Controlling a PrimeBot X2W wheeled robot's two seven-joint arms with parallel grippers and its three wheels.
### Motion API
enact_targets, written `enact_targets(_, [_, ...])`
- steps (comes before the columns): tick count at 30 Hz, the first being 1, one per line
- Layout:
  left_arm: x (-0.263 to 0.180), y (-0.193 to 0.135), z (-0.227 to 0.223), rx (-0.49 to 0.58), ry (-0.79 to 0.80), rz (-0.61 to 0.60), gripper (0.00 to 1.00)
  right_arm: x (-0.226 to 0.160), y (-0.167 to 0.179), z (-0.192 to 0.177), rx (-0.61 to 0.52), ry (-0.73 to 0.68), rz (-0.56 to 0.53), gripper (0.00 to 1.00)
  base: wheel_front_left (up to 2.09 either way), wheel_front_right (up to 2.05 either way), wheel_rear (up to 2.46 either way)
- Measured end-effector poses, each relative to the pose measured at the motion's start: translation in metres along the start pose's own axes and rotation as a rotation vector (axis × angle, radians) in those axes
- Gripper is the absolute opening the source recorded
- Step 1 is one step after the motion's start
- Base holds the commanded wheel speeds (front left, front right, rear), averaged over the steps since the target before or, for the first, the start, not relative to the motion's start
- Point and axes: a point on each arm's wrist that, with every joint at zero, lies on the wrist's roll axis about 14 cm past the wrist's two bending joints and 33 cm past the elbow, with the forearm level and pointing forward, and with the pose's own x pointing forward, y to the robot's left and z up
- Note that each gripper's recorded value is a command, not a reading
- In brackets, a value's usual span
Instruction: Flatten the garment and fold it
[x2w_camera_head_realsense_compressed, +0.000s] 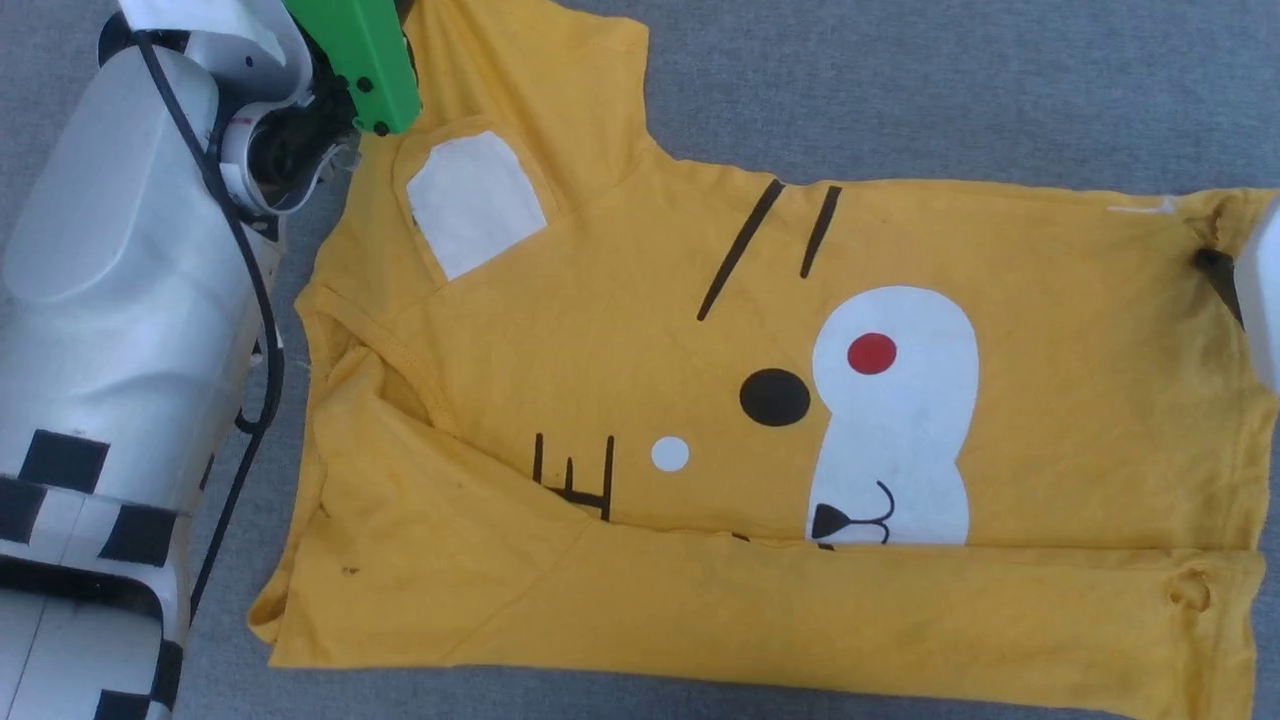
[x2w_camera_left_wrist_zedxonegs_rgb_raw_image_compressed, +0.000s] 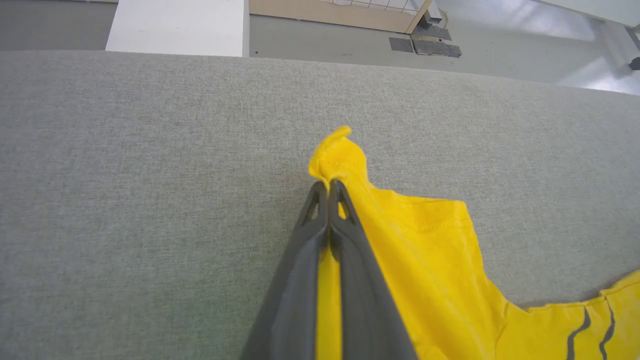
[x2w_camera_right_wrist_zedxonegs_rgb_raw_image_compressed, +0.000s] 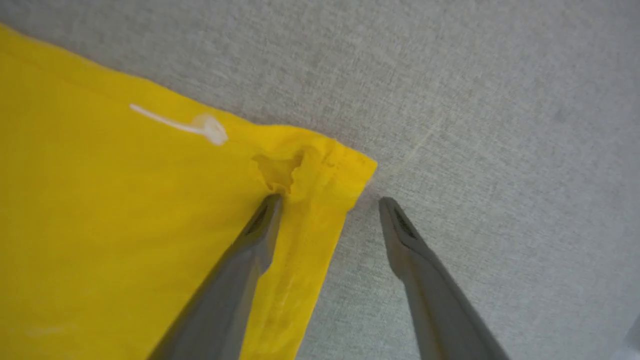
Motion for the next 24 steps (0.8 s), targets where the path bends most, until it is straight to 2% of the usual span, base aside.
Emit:
enact_targets(6, [-0.005,0.003,-0.009,-0.028,0.01,0.004,0.0,0.011,0.004,0.002,-0.023,0.025,0.018,1.0,0.0,0.0,0.0])
enact_targets(7, [-0.005,0.003,-0.01,-0.028,0.011,0.006,0.0,0.012,0.005,0.001,-0.021,0.028,0.022,0.38,0.0,0.0,0.0])
enact_targets(9, [-0.007,0.002,-0.012,-0.03,0.011,0.003,0.0,0.011,0.005,0.003,-0.016,0.022,0.029,0.0,0.0,0.0,0.0])
enact_targets(17, [-0.04,-0.002,0.016,-0.058,-0.122,-0.012,0.0,-0.013,0.011,0.024,0.056,-0.164,0.057,0.0,0.0,0.0,0.0])
enact_targets(24, [-0.1,-0.001,0.02,-0.069,-0.199,-0.008,0.0,-0.052,0.018,0.015,0.144,-0.29,0.084,0.0,0.0,0.0,0.0])
